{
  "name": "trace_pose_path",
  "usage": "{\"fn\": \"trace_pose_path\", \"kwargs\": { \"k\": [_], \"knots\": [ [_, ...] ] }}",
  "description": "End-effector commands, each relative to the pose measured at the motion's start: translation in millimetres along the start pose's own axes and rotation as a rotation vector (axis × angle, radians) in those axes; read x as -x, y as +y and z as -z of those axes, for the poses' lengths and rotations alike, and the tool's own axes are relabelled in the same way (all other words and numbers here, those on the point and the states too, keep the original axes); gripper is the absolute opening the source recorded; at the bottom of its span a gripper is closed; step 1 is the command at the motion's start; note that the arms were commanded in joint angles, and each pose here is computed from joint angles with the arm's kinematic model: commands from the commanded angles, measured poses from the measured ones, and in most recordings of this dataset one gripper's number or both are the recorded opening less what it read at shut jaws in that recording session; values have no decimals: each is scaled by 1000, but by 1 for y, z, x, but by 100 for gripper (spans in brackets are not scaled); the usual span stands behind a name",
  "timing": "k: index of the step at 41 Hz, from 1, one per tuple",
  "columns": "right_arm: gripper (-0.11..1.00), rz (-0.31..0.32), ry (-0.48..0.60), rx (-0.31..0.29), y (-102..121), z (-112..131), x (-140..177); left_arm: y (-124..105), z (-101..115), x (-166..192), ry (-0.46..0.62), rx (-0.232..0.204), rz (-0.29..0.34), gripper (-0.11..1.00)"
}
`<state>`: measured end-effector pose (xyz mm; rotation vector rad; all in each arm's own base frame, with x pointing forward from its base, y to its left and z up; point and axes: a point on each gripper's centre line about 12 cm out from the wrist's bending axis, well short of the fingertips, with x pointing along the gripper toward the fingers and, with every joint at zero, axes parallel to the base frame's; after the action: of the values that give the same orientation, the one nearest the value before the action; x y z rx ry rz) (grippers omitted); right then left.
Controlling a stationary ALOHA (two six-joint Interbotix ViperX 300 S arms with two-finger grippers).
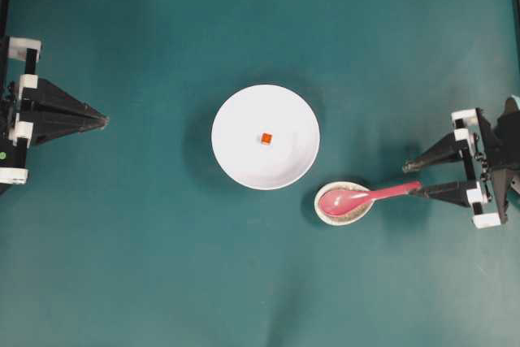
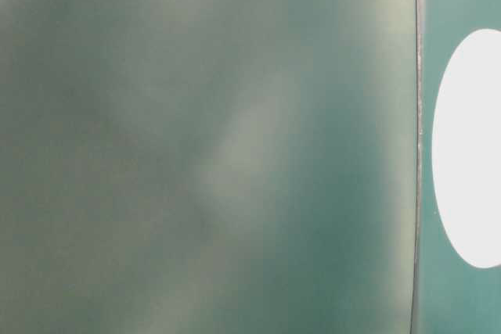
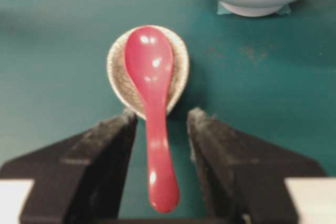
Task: Grip the spoon and scoop the red block from the bowl with right arm.
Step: 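Close the right gripper on the pink spoon handle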
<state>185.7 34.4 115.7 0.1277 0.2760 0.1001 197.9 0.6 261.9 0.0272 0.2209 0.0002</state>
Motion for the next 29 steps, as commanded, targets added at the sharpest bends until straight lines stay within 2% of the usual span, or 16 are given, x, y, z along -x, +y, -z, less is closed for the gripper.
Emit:
{"fn": "trace_pose_path", "kwargs": {
  "k": [1,29],
  "knots": [
    [51,-19,0,12,4,3,-6,0,-7,-1,-14,0,-2,-1],
    [51,-8,52,63,5,31,-33,0,-6,-1,-3,-1,-2,-1]
  ]
}}
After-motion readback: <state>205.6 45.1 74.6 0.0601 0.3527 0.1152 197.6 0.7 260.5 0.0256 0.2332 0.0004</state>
